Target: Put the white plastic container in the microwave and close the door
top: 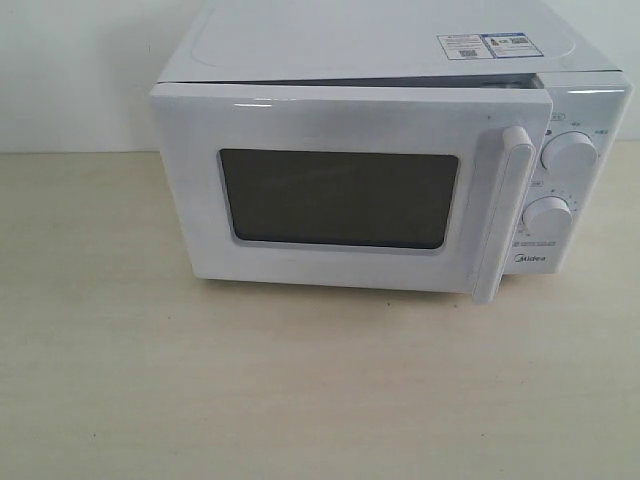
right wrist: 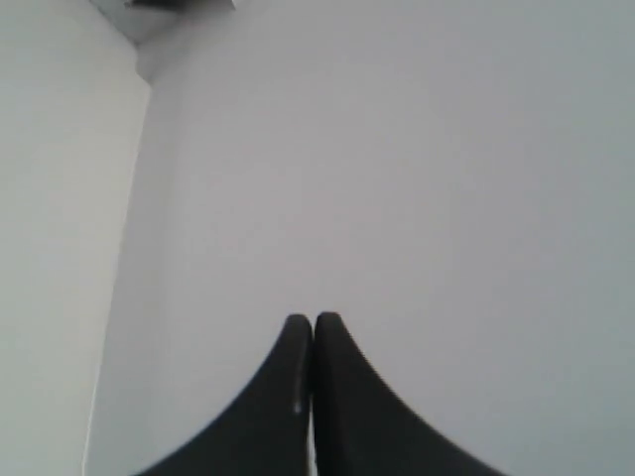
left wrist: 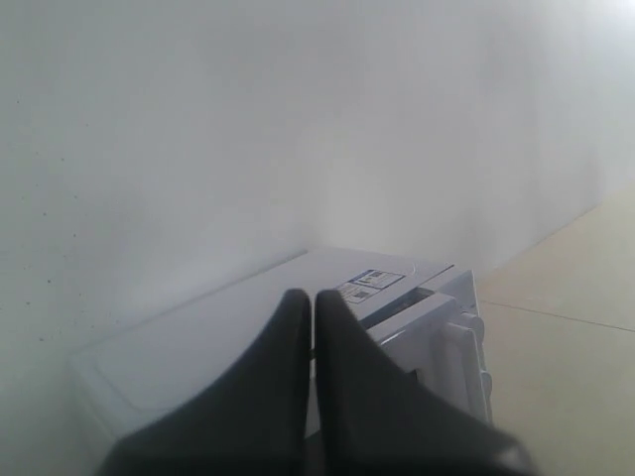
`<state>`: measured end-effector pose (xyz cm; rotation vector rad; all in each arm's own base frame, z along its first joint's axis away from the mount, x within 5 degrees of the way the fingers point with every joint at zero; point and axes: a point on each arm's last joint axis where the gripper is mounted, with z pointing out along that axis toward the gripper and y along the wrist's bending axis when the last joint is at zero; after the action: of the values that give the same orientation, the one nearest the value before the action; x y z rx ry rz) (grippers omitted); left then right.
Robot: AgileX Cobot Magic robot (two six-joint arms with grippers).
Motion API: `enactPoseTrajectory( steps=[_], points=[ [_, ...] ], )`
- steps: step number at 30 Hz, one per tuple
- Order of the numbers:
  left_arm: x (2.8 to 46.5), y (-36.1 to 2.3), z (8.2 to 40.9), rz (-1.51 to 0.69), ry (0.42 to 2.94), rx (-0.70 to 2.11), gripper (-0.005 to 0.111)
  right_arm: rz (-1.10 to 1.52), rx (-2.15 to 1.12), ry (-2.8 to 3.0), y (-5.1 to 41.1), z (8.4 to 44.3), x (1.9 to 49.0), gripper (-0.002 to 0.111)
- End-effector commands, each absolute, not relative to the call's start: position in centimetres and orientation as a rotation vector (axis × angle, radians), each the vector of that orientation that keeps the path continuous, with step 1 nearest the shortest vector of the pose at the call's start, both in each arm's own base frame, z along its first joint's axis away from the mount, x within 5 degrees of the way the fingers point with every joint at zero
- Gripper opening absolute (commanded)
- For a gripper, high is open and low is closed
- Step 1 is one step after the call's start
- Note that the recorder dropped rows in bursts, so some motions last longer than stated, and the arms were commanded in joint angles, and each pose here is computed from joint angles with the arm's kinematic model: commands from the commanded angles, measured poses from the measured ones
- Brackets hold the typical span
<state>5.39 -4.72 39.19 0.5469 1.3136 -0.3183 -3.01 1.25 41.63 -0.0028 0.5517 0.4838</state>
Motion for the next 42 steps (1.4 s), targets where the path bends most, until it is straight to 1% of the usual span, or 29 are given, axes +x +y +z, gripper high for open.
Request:
enactPoseTrajectory(
  steps=[1,7,12,14,17,20,32,34,36,38,42],
  points=[
    [5.4,-4.7,39.1,-0.332,1.316,0.526,0.004,0.438,0.095,0.879,1.0,41.3,0.3,0.0],
    [5.4,-4.7,39.1,-0.331,1.315,0.524,0.004,0.328,0.159,1.169,0.3,39.6,4.9,0.0],
    [5.4,-4.6,39.1,-0.327,1.316,0.526,0.004,0.337,0.193,1.403,0.6,36.7,8.9,0.0],
    [5.4,-4.6,39.1,-0.327,1.316,0.526,0.004,0.433,0.24,1.495,1.2,35.3,10.3,0.0],
    [5.4,-4.7,39.1,-0.329,1.317,0.528,0.004,0.709,0.42,1.626,2.7,33.3,11.9,0.0],
    [5.4,-4.7,39.1,-0.329,1.317,0.528,0.004,0.85,0.524,1.757,4.2,31.9,12.9,0.0],
    [5.8,-4.7,38.1,-0.333,1.349,0.533,0.004,0.944,0.213,1.99,10.6,28.6,15.5,0.0],
    [5.8,-4.7,38.1,-0.333,1.349,0.533,0.004,0.91,0.143,1.996,11.1,28.1,16.1,0.0],
    [5.8,-4.7,38.1,-0.333,1.349,0.533,0.004,0.831,-0.037,1.962,11.7,27.8,16.6,0.0],
    [5.7,-4.7,38.1,-0.335,1.349,0.535,0.004,0.788,-0.147,1.927,12.2,27.6,17.1,0.0],
    [5.7,-4.7,38.1,-0.335,1.349,0.535,0.004,0.771,-0.253,1.839,13.2,27.2,18.1,0.0]
  ],
)
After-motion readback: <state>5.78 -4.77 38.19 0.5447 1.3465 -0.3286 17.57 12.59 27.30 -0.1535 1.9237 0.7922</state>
